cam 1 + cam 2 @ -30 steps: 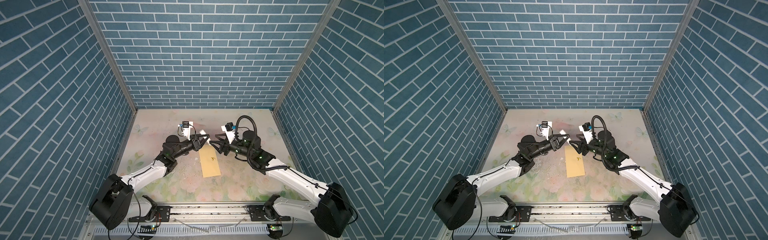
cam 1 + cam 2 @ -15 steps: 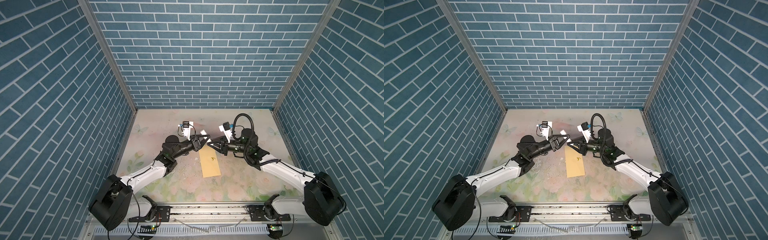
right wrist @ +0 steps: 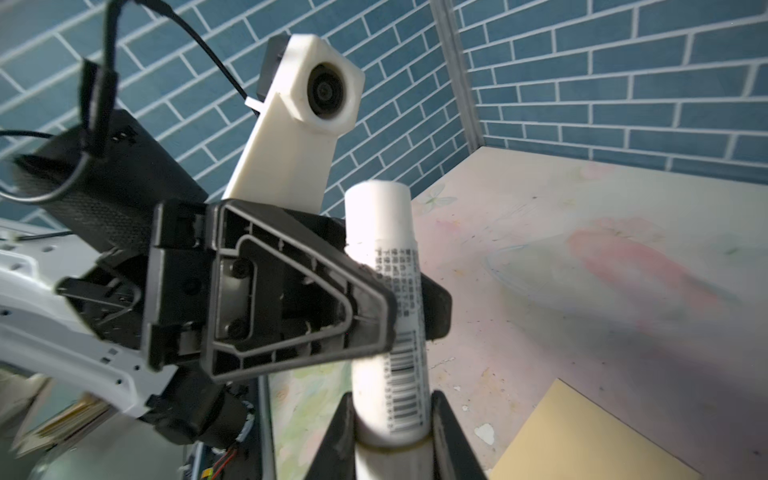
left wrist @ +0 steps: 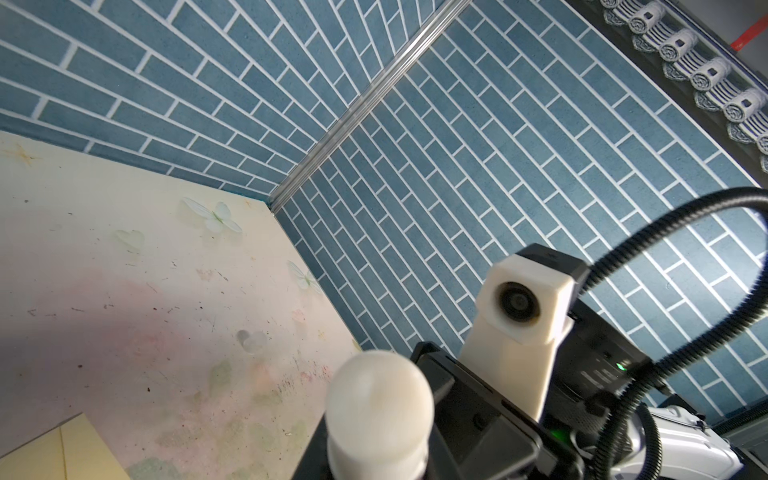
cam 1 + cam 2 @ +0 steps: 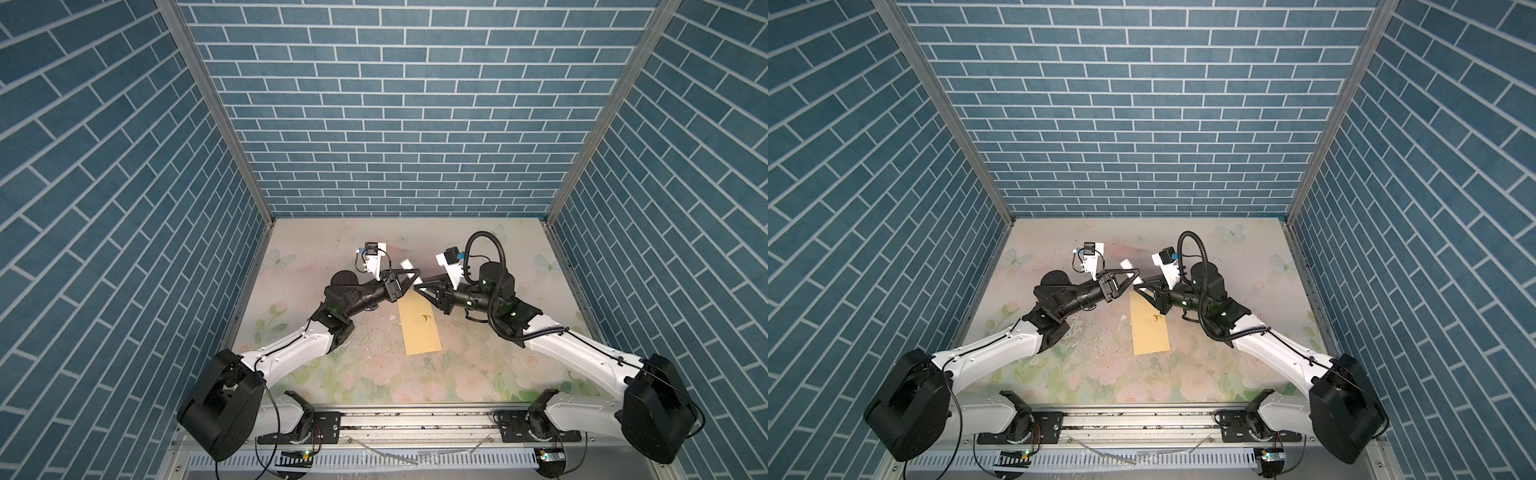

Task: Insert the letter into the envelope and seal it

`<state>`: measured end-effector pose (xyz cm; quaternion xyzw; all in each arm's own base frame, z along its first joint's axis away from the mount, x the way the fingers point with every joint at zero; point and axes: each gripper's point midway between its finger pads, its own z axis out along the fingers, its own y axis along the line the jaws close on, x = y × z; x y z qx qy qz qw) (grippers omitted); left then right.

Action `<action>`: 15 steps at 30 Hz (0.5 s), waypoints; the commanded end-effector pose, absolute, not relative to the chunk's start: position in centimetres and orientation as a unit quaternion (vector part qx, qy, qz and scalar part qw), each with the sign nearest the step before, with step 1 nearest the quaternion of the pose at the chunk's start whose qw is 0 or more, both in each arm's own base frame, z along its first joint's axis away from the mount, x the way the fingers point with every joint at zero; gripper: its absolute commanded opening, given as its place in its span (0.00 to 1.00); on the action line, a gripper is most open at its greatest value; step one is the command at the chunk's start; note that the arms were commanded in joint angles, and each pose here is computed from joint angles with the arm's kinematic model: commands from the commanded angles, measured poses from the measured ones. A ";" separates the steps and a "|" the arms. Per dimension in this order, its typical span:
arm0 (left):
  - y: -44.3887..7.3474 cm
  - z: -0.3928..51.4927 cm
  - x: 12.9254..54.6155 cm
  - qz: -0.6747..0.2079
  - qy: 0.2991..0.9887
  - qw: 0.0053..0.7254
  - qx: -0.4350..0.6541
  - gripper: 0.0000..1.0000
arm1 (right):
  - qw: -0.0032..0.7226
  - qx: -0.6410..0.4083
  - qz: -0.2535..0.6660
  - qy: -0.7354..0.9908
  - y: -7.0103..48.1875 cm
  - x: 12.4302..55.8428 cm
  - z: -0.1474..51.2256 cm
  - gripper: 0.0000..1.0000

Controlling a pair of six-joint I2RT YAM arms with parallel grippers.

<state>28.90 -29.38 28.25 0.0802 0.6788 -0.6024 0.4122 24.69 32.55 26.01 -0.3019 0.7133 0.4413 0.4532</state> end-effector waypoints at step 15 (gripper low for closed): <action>-29.8 28.1 29.6 -0.601 0.671 0.426 0.079 0.00 | 0.593 -0.305 -0.107 0.738 32.3 30.3 24.2 0.00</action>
